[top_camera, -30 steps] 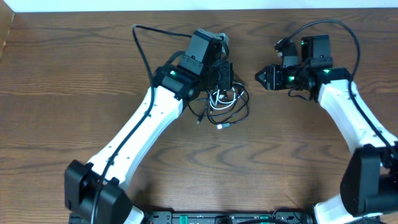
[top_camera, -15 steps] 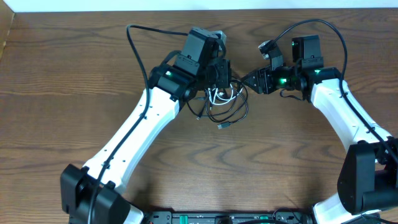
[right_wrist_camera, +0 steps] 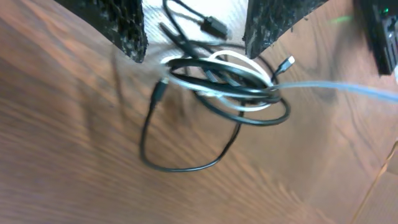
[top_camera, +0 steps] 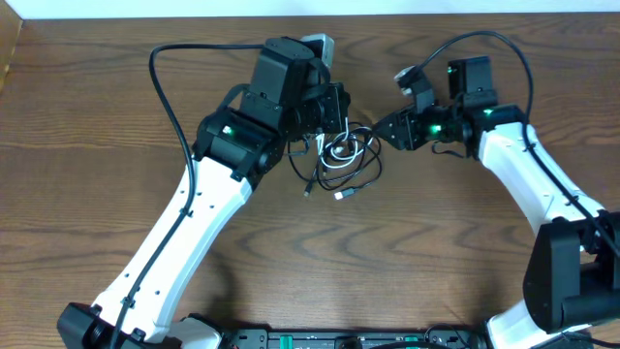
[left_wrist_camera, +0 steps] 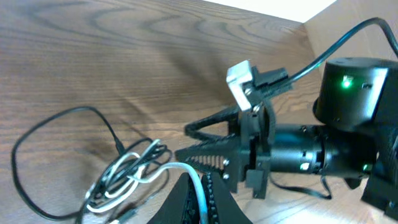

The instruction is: Untangle cables

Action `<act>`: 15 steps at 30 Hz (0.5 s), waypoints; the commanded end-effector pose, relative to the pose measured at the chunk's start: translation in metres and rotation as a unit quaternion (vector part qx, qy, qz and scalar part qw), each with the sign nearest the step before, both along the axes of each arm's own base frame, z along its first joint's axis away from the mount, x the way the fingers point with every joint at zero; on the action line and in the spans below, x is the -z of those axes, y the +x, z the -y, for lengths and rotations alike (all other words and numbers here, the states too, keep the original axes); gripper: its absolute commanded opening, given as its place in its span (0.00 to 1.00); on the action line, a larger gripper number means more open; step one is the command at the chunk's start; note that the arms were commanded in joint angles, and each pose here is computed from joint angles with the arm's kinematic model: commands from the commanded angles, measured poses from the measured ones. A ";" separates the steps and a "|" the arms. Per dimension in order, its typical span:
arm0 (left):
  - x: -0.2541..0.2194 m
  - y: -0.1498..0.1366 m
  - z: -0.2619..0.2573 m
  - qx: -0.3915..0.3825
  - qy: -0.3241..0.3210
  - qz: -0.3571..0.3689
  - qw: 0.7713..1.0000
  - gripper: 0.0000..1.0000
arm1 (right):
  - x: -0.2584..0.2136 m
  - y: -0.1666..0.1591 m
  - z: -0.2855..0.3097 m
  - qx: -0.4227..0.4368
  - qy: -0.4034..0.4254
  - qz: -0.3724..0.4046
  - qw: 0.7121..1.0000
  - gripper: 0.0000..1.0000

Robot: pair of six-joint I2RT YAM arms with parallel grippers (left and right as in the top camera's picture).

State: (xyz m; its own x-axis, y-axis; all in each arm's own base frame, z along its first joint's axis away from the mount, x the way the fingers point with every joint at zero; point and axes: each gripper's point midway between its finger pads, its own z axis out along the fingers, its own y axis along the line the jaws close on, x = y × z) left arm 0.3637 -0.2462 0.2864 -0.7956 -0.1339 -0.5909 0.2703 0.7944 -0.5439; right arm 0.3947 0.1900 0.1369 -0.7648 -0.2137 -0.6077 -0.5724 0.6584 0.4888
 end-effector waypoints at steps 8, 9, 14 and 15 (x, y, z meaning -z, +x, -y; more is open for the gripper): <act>-0.015 0.006 -0.011 -0.002 -0.047 -0.009 0.999 0.07 | 0.007 -0.009 -0.019 -0.022 -0.026 0.000 0.999 0.44; -0.015 0.006 -0.012 -0.003 -0.047 -0.009 0.999 0.07 | 0.008 -0.011 -0.018 -0.022 -0.028 -0.003 0.999 0.44; -0.016 0.008 -0.014 -0.007 -0.048 -0.008 0.999 0.07 | 0.017 -0.015 -0.012 -0.012 -0.050 -0.022 0.998 0.43; -0.016 0.009 -0.015 -0.009 -0.049 -0.008 0.999 0.08 | 0.019 -0.015 -0.009 -0.007 -0.059 -0.024 0.998 0.43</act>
